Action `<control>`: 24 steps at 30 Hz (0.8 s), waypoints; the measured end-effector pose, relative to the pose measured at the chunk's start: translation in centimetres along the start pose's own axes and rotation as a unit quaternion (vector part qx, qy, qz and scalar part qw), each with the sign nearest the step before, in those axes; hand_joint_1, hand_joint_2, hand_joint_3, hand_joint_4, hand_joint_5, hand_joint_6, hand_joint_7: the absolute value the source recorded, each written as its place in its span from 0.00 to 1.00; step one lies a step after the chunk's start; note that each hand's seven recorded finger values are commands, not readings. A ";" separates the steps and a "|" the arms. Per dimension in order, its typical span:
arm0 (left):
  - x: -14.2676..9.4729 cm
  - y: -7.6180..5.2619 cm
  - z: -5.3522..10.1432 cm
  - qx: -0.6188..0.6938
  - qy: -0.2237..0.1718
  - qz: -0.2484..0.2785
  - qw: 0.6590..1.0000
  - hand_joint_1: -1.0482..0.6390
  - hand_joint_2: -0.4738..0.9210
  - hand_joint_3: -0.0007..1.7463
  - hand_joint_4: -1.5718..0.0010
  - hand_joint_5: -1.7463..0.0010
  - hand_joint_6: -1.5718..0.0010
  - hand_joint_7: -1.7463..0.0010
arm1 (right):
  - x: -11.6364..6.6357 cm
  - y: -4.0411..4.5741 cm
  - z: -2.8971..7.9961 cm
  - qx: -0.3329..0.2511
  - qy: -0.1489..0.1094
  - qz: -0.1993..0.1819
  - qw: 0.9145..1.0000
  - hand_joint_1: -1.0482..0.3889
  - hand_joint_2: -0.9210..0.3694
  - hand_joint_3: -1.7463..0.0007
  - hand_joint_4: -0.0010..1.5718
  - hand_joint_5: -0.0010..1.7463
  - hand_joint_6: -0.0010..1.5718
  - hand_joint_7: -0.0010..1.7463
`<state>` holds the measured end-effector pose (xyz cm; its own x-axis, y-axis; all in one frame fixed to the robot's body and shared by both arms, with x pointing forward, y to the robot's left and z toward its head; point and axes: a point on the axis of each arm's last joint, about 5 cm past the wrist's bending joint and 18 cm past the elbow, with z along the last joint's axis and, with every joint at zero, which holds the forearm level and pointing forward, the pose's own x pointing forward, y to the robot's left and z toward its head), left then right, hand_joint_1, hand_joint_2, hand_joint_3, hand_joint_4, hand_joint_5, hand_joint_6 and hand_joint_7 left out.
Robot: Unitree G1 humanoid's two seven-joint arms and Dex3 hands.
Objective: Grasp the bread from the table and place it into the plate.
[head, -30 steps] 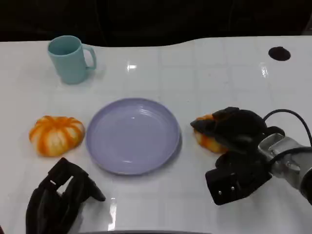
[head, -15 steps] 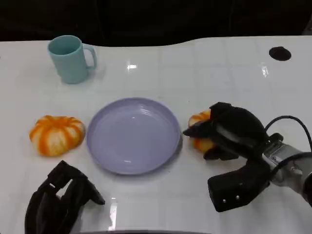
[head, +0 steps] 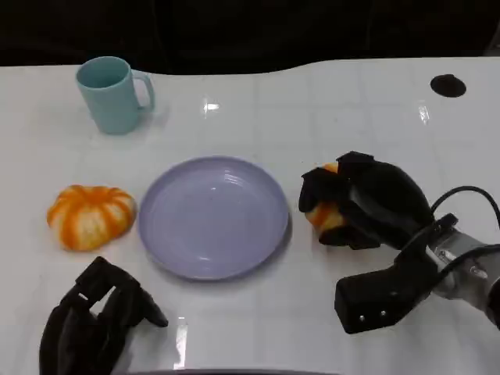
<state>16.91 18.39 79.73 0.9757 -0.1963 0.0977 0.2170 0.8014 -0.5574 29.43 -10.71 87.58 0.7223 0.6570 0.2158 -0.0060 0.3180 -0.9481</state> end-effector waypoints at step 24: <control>0.2 -0.3 -0.2 0.009 0.005 0.000 1.000 0.28 1.00 0.14 0.60 0.00 0.67 0.13 | 6.9 -2.73 5.8 0.099 -0.108 -0.047 0.988 0.61 0.33 0.42 0.56 1.00 0.42 1.00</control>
<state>16.99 18.01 79.77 0.9755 -0.2009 0.0898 0.2171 0.8118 -0.5421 30.43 -3.09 93.00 0.5616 0.7425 0.3652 -0.0979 0.4979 -0.8617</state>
